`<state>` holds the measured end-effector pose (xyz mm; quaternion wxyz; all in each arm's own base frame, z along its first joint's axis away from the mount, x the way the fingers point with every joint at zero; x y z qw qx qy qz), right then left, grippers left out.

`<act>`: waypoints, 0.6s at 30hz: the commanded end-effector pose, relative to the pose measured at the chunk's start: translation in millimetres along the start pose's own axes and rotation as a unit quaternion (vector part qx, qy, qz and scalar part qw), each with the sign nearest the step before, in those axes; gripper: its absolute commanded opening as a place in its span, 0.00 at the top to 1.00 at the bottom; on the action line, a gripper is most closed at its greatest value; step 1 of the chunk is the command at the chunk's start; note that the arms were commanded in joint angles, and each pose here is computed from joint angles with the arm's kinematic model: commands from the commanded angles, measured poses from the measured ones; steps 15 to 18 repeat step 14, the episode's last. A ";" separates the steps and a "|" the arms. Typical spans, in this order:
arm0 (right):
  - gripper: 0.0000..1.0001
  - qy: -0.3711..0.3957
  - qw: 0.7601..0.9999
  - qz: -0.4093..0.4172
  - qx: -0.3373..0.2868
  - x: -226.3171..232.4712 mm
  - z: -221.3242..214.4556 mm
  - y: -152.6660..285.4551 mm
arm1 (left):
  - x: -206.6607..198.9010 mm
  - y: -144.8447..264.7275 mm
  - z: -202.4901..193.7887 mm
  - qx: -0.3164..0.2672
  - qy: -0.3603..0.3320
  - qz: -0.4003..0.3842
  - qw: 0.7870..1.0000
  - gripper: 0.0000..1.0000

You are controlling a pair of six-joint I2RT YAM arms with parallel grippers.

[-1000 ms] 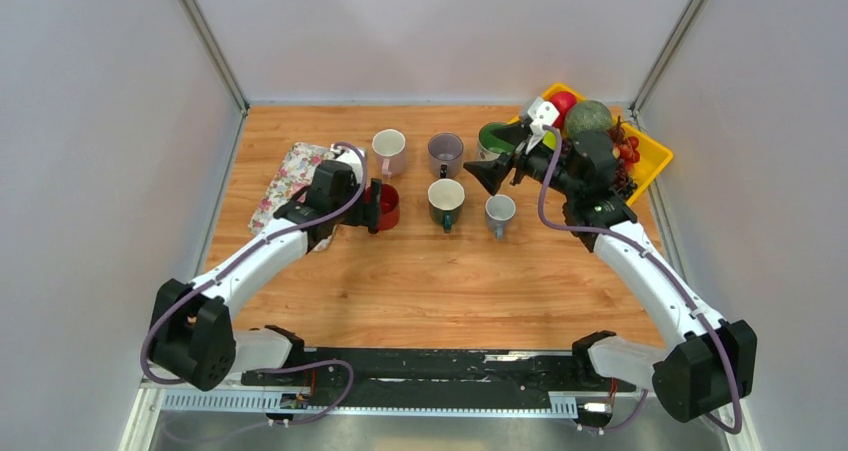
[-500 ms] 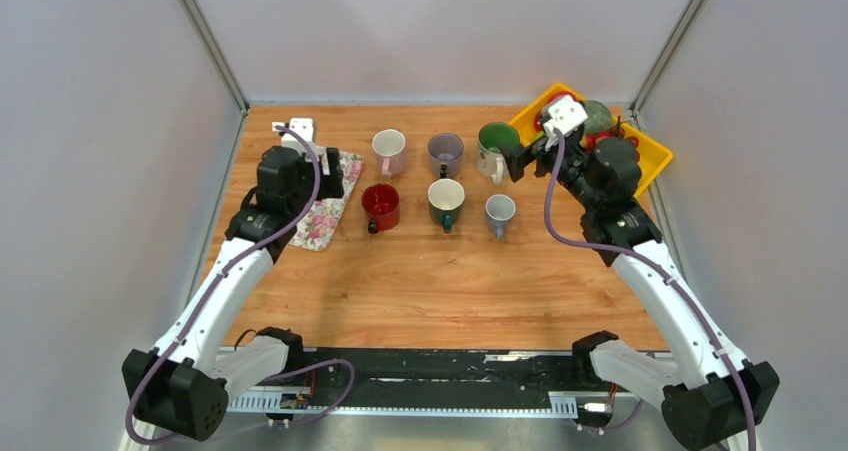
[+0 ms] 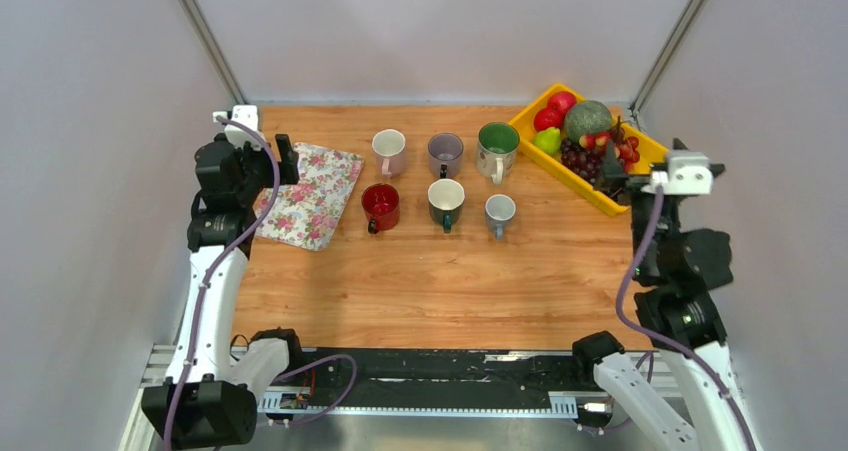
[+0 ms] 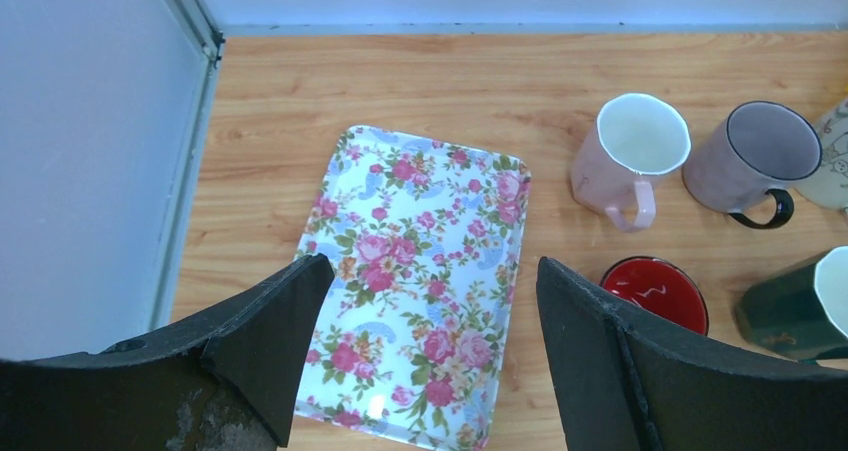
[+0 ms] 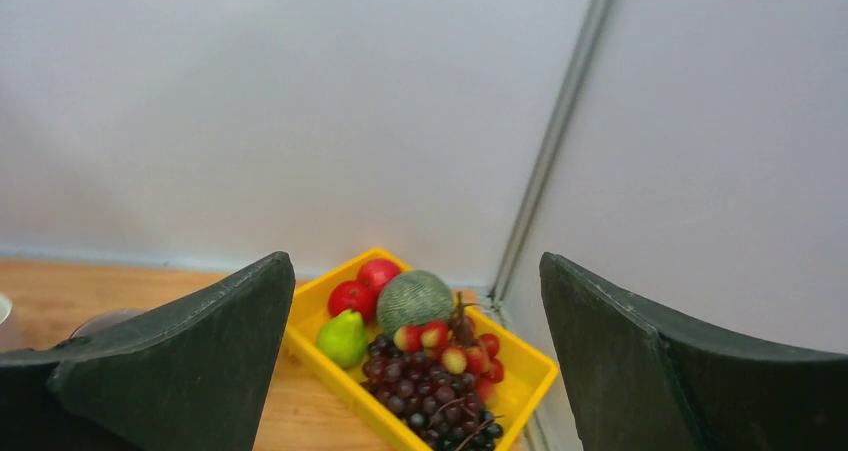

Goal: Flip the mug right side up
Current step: Reset both arms

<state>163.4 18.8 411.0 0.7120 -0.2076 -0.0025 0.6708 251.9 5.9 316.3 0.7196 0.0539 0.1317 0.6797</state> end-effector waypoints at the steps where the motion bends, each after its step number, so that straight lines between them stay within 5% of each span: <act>1: 0.00 0.010 0.993 -0.114 0.003 -35.5 11.2 30.8 | 1.1 22.7 24.2 -0.056 -0.029 -0.023 0.998 0.14; 18: 0.00 -0.024 0.993 -0.116 -0.004 -37.5 10.3 39.4 | -2.5 54.8 30.4 -0.101 -0.068 -0.030 0.992 0.14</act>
Point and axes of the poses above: each gripper's point midway between its finger pads, its own y axis back along the fingers, its own x axis along the line the jaws close on, z = x × y, the point moved 10 cm from there along y, back along the fingers, and after that the axes turned 5 degrees about y, right-handed, at the moved point
